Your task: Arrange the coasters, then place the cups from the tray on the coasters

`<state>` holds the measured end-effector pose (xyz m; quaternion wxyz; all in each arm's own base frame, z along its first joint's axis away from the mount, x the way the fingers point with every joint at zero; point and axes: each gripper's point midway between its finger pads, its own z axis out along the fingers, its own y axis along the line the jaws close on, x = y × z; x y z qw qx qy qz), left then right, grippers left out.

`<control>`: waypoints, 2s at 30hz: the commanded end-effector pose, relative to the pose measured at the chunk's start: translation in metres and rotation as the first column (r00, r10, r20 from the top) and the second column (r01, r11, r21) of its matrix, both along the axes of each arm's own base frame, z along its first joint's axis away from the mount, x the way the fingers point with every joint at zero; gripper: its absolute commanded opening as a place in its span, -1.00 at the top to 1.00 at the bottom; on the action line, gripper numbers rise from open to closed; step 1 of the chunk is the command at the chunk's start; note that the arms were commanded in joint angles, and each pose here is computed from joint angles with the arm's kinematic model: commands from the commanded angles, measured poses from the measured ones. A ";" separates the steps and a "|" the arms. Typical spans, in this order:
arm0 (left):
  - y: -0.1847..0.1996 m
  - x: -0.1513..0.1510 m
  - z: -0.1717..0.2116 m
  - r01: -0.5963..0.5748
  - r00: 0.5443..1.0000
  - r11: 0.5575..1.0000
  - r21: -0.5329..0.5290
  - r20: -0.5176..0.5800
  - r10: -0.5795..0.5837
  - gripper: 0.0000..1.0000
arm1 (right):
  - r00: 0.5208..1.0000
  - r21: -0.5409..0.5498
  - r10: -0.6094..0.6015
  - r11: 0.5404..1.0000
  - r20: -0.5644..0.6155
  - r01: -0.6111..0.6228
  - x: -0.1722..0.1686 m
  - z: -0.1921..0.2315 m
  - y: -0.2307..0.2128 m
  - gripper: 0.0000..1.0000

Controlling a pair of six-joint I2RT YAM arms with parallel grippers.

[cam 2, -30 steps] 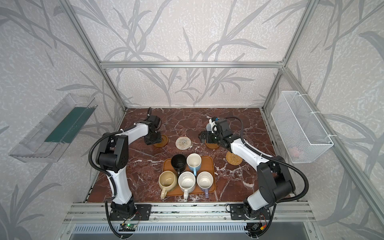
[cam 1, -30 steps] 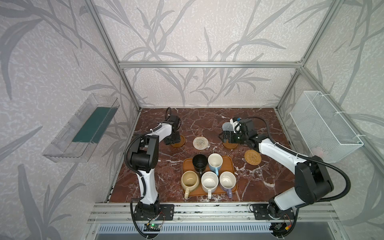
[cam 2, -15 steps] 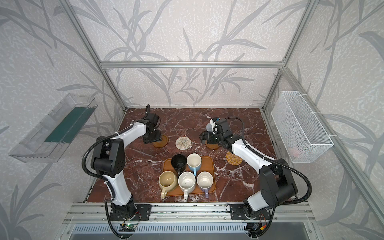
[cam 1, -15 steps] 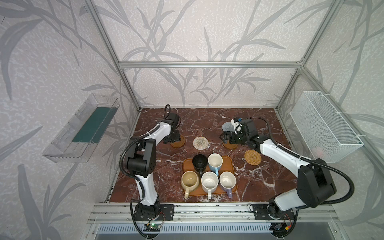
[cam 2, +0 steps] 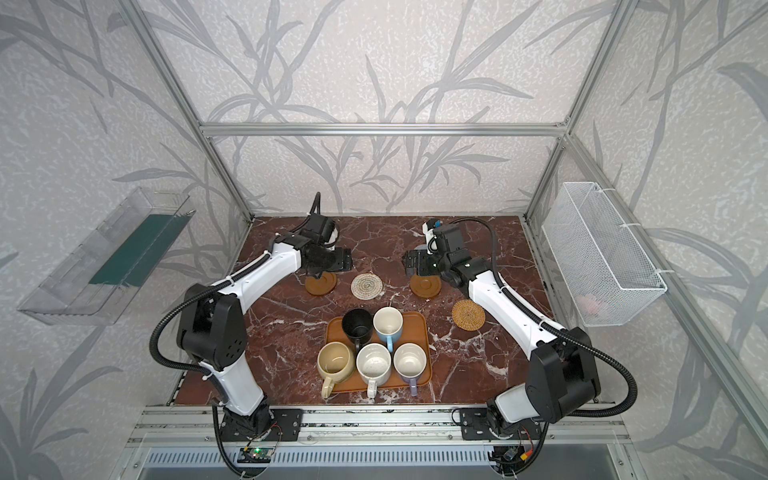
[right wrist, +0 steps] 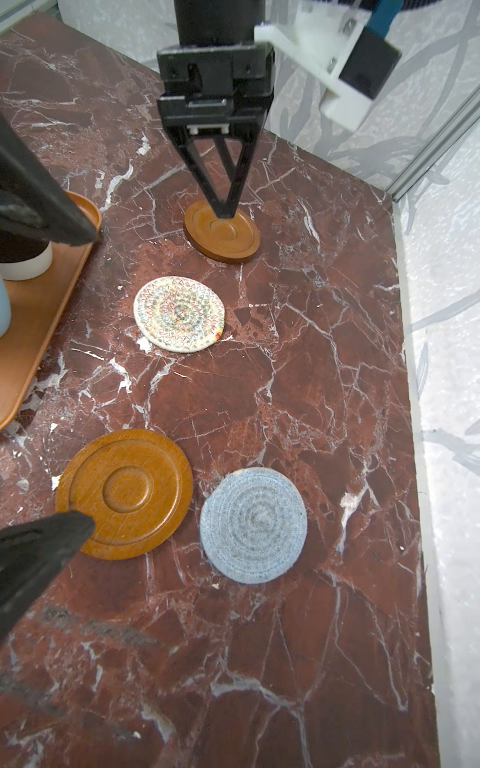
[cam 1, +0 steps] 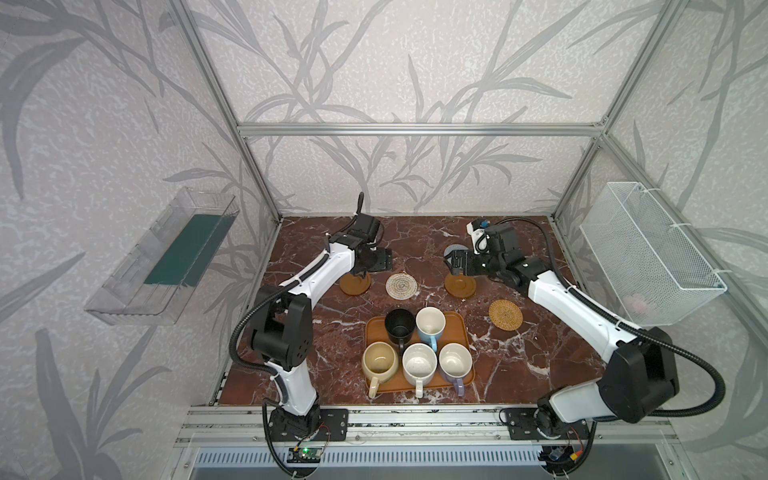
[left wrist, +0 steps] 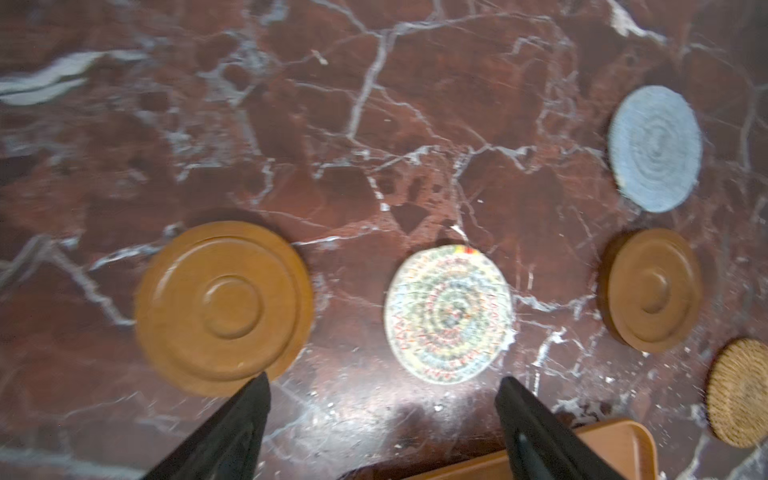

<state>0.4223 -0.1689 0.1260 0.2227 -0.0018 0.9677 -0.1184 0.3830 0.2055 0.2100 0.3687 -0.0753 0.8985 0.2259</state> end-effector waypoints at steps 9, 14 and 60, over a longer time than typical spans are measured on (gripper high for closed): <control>-0.078 0.003 -0.048 0.212 0.974 0.977 -0.002 -0.080 -0.212 -0.74 | 0.997 -0.072 0.017 0.997 -0.077 -0.022 -0.011 -0.022 -0.010 -0.98; -0.080 -0.006 -0.070 0.267 0.955 0.960 0.088 -0.155 -0.252 -0.73 | 0.996 -0.068 0.006 0.998 -0.091 -0.012 -0.013 -0.027 -0.013 -0.98; -0.031 0.007 -0.114 0.131 0.956 0.959 0.249 -0.288 -0.056 0.09 | 0.987 -0.031 0.014 0.999 -0.158 -0.019 -0.009 -0.047 -0.006 -0.98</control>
